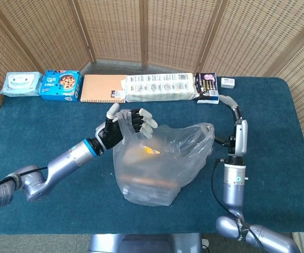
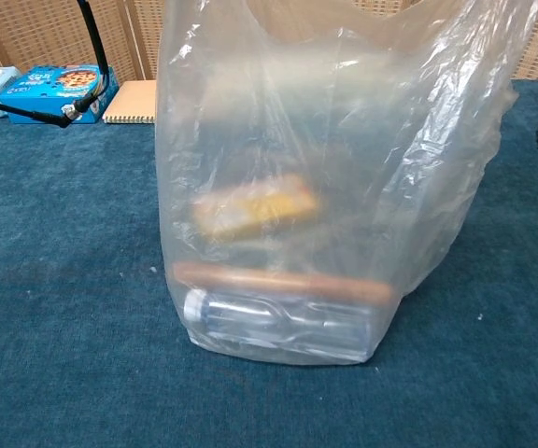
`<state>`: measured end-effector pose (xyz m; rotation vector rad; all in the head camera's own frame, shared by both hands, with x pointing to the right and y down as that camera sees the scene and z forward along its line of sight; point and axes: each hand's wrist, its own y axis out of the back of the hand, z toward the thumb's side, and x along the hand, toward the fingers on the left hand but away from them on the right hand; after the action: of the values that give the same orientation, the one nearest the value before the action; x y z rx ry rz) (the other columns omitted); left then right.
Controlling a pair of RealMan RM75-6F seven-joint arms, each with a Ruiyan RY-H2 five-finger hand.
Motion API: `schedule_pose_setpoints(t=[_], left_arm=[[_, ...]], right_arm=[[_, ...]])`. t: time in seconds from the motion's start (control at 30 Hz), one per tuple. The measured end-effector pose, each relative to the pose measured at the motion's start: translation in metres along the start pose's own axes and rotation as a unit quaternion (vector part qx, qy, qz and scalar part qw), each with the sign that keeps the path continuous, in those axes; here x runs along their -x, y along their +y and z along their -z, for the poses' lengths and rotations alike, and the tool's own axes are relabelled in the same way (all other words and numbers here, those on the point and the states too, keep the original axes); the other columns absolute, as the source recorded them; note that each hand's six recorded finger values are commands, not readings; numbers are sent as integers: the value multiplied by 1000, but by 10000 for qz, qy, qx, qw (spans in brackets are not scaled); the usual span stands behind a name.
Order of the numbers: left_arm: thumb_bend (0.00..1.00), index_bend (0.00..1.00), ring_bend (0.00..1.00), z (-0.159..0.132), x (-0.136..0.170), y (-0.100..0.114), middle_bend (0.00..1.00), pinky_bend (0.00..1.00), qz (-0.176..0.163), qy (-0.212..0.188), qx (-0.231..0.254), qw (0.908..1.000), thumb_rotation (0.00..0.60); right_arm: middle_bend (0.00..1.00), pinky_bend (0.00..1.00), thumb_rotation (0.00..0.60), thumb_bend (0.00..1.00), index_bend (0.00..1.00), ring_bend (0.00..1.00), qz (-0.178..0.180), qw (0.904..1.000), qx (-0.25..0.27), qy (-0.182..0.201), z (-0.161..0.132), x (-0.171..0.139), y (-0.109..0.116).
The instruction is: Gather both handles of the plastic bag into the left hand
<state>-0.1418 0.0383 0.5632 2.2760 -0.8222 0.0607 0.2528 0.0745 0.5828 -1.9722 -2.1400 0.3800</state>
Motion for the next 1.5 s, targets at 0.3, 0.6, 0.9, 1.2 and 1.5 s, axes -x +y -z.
schedule_pose_setpoints(t=[0.3,0.6,0.9,1.2,1.5], left_arm=[[118,376,424,1,3,7,402,361,-136,42,-482,9987,0],[119,377,423,0,0,6,401,346,-141,30,-546,9984,0],[117,376,389,-1,-5,0,402,298,-17,53,-690,9976,0],[116,376,363,4,-11,-5,401,281,64,185,-832,9963,0],[108,377,351,6,-17,-14,401,274,213,237,-871,9957,0]], right_arm=[[207,122,600,59,214,119,25,9999,160,23,-14,11,4],[183,110,600,52,192,96,-8,9996,274,50,-27,19,7],[166,98,600,49,179,78,-225,9990,338,162,-51,16,9],[160,93,600,48,176,68,-362,9986,297,266,-73,14,10],[157,88,600,47,176,61,-446,9982,213,338,-89,15,8]])
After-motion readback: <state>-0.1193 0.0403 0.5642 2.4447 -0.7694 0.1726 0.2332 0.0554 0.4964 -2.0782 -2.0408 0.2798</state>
